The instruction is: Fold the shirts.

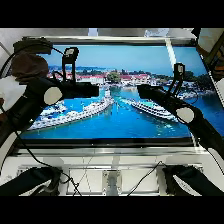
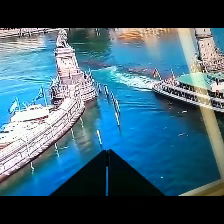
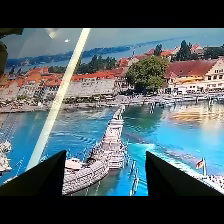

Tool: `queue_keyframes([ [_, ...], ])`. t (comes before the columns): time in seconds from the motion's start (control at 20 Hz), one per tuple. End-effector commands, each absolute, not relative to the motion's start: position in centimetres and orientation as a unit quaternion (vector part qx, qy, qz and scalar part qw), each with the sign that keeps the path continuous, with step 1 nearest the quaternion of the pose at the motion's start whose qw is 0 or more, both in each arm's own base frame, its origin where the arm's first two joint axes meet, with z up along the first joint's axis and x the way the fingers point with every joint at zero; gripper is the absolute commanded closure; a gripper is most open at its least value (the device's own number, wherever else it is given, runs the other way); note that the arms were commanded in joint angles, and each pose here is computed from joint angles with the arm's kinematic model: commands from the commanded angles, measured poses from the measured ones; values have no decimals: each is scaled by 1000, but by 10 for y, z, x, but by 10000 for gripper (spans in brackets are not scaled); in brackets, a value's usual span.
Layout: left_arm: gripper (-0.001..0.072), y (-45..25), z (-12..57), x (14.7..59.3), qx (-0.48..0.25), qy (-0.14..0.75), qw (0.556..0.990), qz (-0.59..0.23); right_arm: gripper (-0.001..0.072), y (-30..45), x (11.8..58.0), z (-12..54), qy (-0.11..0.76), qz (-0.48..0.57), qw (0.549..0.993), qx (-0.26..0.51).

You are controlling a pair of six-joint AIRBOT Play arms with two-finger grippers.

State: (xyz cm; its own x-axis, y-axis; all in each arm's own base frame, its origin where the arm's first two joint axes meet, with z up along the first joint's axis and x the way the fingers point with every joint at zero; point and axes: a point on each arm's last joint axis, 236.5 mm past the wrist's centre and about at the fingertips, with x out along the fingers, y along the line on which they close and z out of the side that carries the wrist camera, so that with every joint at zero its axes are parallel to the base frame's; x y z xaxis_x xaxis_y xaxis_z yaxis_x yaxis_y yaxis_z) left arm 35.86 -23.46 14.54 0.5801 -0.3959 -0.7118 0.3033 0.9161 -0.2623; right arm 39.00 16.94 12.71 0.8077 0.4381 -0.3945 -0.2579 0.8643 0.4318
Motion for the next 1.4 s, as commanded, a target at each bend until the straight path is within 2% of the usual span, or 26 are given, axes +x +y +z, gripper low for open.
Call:
queue_keyframes([
  [0.0,695,-235,146,359,-56,413,887,-197,169,169,390,127,248,187,933,182],
  [0.65,695,-236,149,361,-57,406,890,-200,169,169,390,127,248,187,933,182],
  [0.75,667,-227,149,367,-31,396,898,-189,169,169,390,127,247,187,933,182],
  [0.85,365,-203,151,381,30,372,915,-156,169,170,389,126,252,188,932,182],
  [0.9,243,-186,155,390,72,357,922,-130,170,172,386,122,261,191,929,181],
  [0.95,191,-166,159,398,115,342,927,-101,169,173,384,119,268,193,927,179],
  [1.05,194,-118,179,414,222,305,926,-21,170,175,379,113,284,197,922,176],
  [1.15,276,-59,210,427,307,270,910,76,170,177,375,109,294,200,918,173],
  [1.25,280,3,218,434,303,275,900,147,170,178,370,102,310,204,914,167],
  [1.35,279,75,207,431,230,303,898,219,170,181,364,94,330,209,906,164],
])
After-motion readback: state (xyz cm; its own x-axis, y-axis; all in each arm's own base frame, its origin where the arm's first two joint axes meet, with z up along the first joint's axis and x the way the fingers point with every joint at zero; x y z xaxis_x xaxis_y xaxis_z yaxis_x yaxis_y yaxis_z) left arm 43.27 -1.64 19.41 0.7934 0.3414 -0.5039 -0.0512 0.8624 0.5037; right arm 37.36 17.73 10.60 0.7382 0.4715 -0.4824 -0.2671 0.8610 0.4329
